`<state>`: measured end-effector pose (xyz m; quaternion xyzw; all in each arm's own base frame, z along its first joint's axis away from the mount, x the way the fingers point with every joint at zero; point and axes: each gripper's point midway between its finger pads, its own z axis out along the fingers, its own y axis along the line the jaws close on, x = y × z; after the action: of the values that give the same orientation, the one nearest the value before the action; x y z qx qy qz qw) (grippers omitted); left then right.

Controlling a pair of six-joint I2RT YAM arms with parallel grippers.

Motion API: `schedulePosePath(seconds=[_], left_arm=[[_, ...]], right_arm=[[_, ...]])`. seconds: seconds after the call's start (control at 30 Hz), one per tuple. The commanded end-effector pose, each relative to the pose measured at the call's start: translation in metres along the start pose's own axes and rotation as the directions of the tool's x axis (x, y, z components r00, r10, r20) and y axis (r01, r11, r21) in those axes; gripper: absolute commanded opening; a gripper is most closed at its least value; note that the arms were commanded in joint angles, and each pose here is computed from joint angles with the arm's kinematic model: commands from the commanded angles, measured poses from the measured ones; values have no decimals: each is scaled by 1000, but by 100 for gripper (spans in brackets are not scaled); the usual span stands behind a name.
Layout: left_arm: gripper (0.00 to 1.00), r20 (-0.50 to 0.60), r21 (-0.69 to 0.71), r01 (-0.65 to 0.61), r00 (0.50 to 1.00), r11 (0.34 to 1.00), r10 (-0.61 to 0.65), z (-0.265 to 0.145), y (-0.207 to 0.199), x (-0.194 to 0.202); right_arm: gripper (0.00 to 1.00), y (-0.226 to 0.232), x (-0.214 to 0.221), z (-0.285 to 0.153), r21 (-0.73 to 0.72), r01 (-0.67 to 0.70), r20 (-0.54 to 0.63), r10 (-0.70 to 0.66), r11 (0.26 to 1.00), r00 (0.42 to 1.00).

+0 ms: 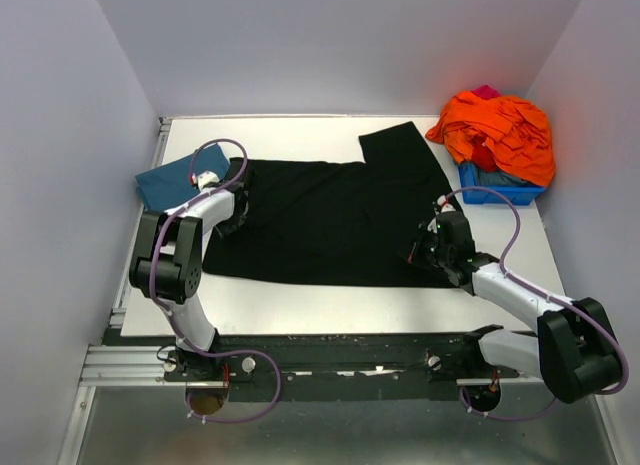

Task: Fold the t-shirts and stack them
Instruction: Fold the flattened tshirt in 1/3 of the way

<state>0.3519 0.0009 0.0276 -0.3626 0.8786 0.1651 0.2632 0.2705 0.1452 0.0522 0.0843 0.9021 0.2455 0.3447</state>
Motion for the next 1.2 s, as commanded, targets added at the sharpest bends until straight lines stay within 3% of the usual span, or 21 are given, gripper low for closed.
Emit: schedulePosePath(seconds=[0.0, 0.37, 0.63, 0.8, 0.97, 1.17], left_arm=[[43, -15, 116, 75, 997, 990, -74, -13, -16, -5], [45, 31, 91, 98, 994, 991, -101, -19, -4, -13], [39, -1, 3, 71, 998, 998, -71, 1, 5, 3], [9, 28, -48, 77, 997, 996, -76, -1, 16, -5], [0, 116, -43, 95, 989, 995, -89, -20, 22, -33], [0, 137, -29, 95, 987, 995, -90, -25, 17, -44]], right_arm=[[1, 2, -2, 2, -6, 3, 16, -2, 1000, 1000], [1, 1, 2, 5, -4, 0, -7, 0, 1000, 1000], [1, 2, 2, 4, -8, 0, -6, 0, 1000, 1000], [1, 1, 2, 5, -4, -1, -9, 0, 1000, 1000], [1, -1, 4, 7, 6, -7, -18, 7, 1000, 1000], [1, -4, 3, 7, 25, -14, -16, 15, 1000, 1000]])
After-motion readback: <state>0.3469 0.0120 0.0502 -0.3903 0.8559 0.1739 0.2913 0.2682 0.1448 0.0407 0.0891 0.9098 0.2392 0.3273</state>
